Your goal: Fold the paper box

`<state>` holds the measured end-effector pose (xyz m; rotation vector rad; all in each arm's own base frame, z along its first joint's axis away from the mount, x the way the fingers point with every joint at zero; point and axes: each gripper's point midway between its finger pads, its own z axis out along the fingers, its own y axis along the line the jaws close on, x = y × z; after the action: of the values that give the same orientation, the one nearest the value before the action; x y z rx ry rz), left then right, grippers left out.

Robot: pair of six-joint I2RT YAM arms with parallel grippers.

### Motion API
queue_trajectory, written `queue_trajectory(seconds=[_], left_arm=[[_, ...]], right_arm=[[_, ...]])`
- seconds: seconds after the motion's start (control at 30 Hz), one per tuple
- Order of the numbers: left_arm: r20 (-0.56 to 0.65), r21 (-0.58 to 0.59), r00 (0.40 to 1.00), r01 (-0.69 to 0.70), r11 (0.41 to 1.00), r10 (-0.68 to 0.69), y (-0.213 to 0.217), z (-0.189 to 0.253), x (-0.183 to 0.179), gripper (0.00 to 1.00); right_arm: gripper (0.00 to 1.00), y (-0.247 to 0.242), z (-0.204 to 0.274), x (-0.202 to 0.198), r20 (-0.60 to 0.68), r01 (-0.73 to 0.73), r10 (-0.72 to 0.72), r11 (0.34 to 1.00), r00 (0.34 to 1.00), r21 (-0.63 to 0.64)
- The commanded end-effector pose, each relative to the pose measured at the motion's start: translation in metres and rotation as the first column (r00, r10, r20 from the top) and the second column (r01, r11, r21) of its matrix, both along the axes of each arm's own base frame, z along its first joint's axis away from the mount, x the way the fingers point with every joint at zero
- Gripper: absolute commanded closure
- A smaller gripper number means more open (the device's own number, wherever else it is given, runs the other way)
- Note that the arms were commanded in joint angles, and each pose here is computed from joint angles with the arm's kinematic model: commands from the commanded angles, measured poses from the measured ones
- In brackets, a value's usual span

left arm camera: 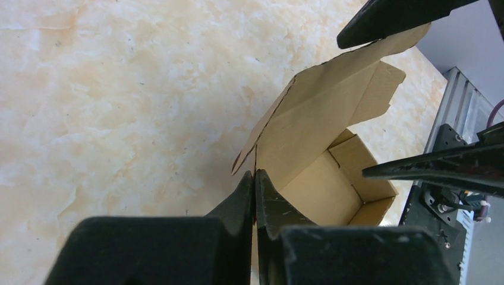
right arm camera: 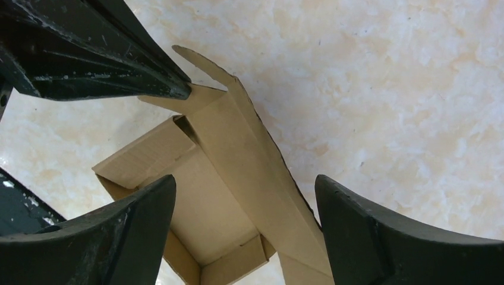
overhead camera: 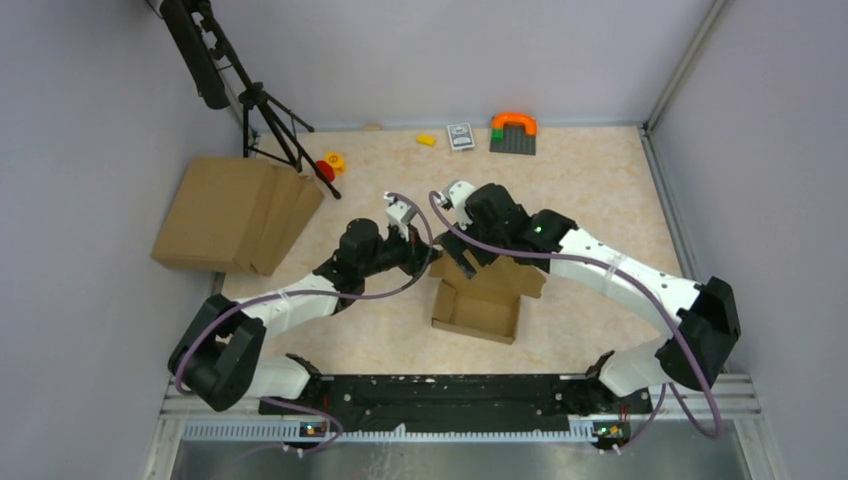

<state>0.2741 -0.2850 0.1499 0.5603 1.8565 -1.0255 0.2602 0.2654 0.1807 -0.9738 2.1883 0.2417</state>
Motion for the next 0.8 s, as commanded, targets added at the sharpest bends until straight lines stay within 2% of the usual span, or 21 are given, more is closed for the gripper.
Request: queue_trajectory(seconds=[0.0, 0.23, 0.3, 0.4, 0.5, 0.57, 0.73, 0.77], left_arm=[[0.113, -0.036, 0.993, 0.031, 0.999, -0.026, -0.005, 0.022, -0.001, 1.0], [0.161, -0.027, 0.985, 0.069, 0.997, -0.064, -0.01, 0.031, -0.002, 1.0], [0.167, -0.019, 0.984, 0.072, 0.997, -0.068, -0.011, 0.033, 0.0, 1.0], [0.173, -0.011, 0.982, 0.077, 0.997, -0.074, -0.014, 0.036, 0.005, 1.0], [0.187, -0.009, 0.98, 0.077, 0.997, -0.074, -0.019, 0.041, 0.013, 1.0], [0.194, -0.008, 0.979, 0.07, 0.997, -0.068, -0.021, 0.044, 0.02, 1.0], [0.196, -0.006, 0.979, 0.056, 0.998, -0.054, -0.033, 0.052, 0.04, 1.0], [0.189, -0.005, 0.981, 0.048, 0.999, -0.046, -0.034, 0.052, 0.045, 1.0]], right_arm=[[0.14, -0.016, 0.01, -0.004, -0.021, 0.018, -0.017, 0.999, 1.0, 0.032], [0.14, -0.028, -0.017, 0.0, -0.071, -0.016, 0.01, 0.997, 0.997, -0.079], [0.18, -0.025, -0.025, 0.0, -0.092, -0.028, 0.02, 0.995, 0.996, -0.092], [0.38, -0.018, -0.025, 0.002, -0.089, -0.044, 0.038, 0.997, 0.995, -0.069], [0.68, -0.016, -0.017, 0.007, -0.06, -0.04, 0.037, 0.998, 0.997, -0.051], [0.83, -0.02, -0.01, 0.013, -0.028, -0.015, 0.013, 0.998, 1.0, -0.065], [1.0, -0.036, 0.013, 0.037, 0.101, 0.105, -0.095, 0.99, 0.99, -0.1], [1.0, -0.037, 0.017, 0.041, 0.124, 0.129, -0.117, 0.987, 0.985, -0.094]])
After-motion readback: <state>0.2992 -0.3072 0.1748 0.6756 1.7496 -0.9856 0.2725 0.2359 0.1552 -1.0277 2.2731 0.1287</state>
